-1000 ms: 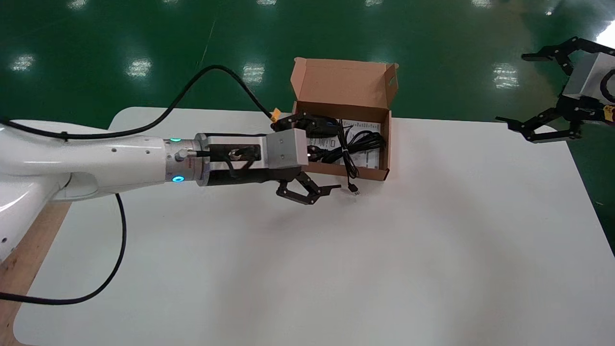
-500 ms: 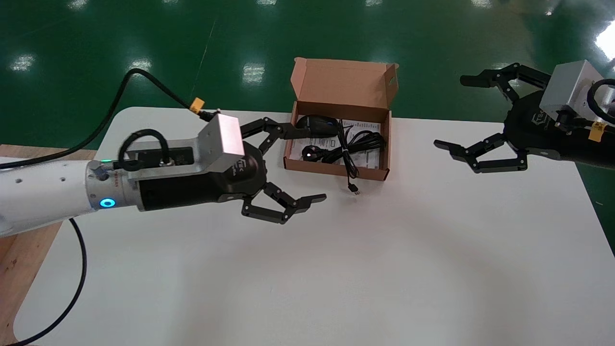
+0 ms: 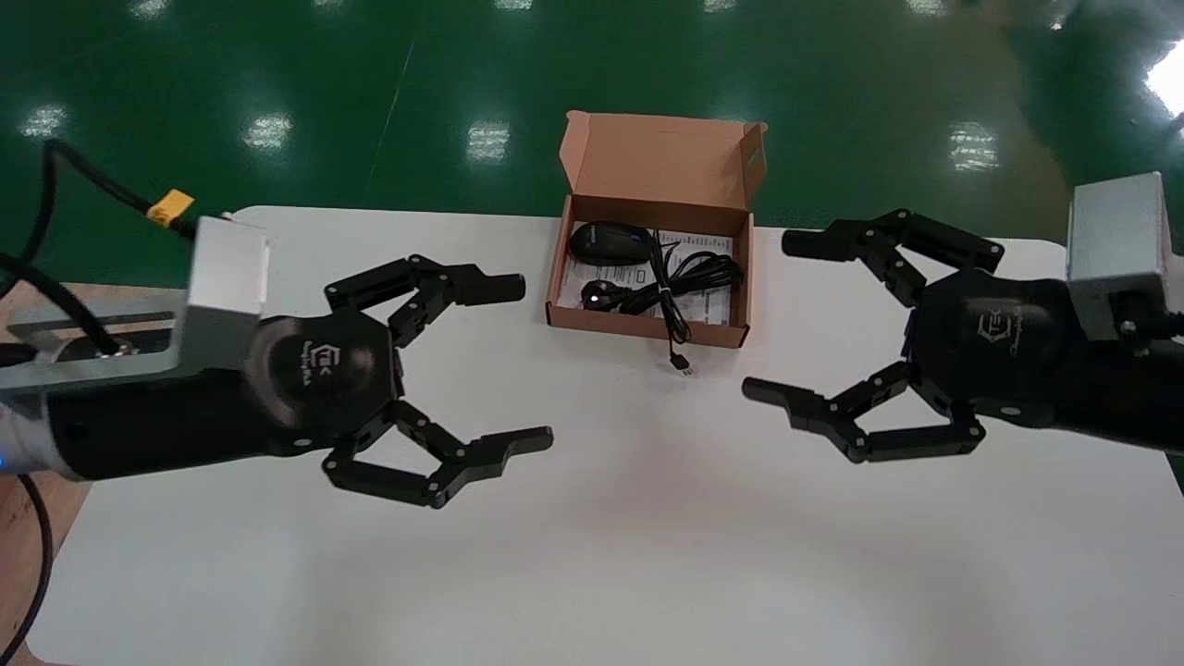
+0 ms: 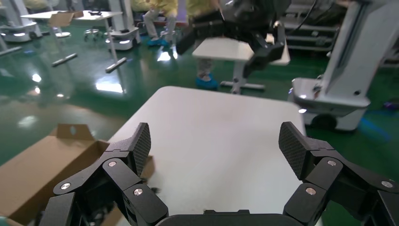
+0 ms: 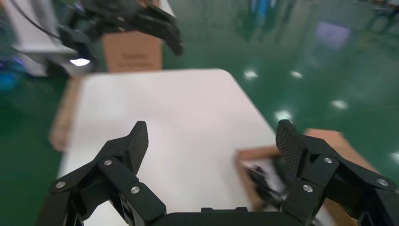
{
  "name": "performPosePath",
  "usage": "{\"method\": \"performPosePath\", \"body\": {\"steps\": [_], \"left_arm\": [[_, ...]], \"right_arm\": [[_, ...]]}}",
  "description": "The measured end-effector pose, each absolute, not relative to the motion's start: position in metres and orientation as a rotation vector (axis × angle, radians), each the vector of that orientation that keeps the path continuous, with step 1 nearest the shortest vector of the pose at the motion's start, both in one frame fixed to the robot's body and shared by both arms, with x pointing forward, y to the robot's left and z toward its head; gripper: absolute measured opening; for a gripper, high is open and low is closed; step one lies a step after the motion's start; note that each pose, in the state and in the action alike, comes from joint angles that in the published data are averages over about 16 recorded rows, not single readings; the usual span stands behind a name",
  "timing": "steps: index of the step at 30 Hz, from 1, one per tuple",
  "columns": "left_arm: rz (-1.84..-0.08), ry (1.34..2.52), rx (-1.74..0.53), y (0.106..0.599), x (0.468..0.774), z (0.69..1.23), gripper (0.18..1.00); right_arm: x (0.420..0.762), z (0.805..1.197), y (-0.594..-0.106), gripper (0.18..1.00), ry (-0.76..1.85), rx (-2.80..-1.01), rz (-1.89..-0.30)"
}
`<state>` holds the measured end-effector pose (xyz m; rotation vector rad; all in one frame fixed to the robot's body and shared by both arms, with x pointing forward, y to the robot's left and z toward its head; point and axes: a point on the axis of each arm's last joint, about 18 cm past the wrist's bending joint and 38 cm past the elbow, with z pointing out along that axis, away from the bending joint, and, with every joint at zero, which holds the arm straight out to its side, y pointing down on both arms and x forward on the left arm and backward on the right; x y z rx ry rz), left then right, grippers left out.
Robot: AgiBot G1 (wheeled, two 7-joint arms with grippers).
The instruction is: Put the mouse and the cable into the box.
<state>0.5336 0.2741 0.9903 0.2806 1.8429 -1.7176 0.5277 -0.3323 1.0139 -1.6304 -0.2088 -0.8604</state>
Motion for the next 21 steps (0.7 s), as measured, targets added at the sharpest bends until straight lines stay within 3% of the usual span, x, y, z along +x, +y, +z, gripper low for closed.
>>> {"method": "performPosePath", "body": {"steps": [11,21], "left_arm": [[-1.793,1.916,0.284,0.299,0.479,0.992,1.001],[-1.801,1.937,0.291,0.303,0.466,0.992,1.001]], "right_arm": [[0.479,0.993,-0.304,1.001,-0.234,-1.597,-0.575],[0.466,0.989,-0.298,1.001,-0.244,-1.591,-0.512]]}}
